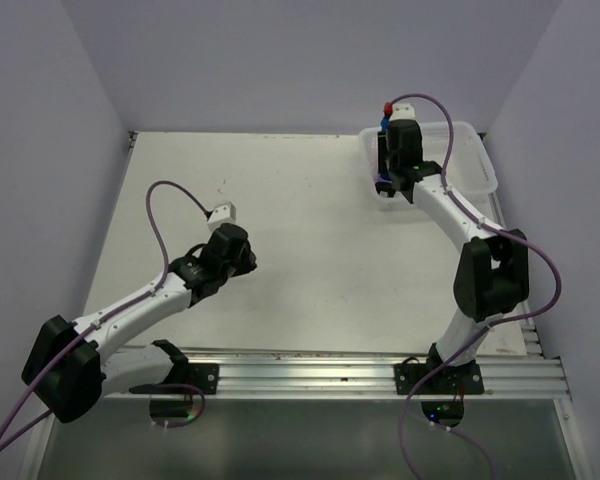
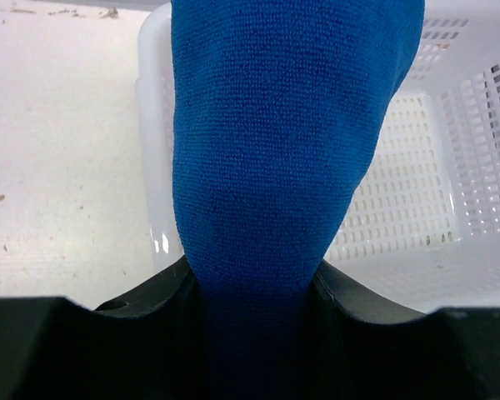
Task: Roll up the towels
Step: Place the rolled towel into the container
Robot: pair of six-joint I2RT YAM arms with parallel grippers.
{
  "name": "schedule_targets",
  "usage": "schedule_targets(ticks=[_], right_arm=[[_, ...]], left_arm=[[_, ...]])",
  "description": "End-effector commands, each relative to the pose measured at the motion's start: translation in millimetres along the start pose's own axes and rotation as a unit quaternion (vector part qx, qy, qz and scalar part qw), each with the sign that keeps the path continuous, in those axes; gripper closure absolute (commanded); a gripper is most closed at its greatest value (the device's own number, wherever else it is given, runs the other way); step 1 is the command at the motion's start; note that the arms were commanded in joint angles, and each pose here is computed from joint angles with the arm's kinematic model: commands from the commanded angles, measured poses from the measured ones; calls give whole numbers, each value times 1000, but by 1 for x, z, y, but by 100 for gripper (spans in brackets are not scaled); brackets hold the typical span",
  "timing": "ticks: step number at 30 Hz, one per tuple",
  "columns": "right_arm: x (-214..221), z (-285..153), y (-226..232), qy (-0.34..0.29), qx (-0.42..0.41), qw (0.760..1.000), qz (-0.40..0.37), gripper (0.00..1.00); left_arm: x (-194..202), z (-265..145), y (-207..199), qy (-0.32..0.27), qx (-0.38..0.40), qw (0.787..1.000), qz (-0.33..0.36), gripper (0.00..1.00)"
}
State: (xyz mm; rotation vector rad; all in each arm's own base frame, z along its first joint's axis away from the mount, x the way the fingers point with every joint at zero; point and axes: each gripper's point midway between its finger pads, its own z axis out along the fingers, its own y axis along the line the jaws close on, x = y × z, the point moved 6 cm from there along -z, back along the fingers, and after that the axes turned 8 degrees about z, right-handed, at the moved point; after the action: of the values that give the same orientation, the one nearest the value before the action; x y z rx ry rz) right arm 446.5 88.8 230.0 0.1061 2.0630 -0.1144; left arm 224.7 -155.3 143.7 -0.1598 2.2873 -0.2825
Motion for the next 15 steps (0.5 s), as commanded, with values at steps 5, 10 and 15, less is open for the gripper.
schedule_targets(ticks=[5,10,15], right_arm=[[-9,31,-20,-57,42,996,46,100],[2,50,-29,-41,43,996,68,99],[12,70,-52,-28,36,993,105,98]], left_arm=[[-25,9,-21,-29,28,999,2,74],[-24,20,-24,-23,23,999,10,74],[-27,27,-31,-15,27,999,10,74]])
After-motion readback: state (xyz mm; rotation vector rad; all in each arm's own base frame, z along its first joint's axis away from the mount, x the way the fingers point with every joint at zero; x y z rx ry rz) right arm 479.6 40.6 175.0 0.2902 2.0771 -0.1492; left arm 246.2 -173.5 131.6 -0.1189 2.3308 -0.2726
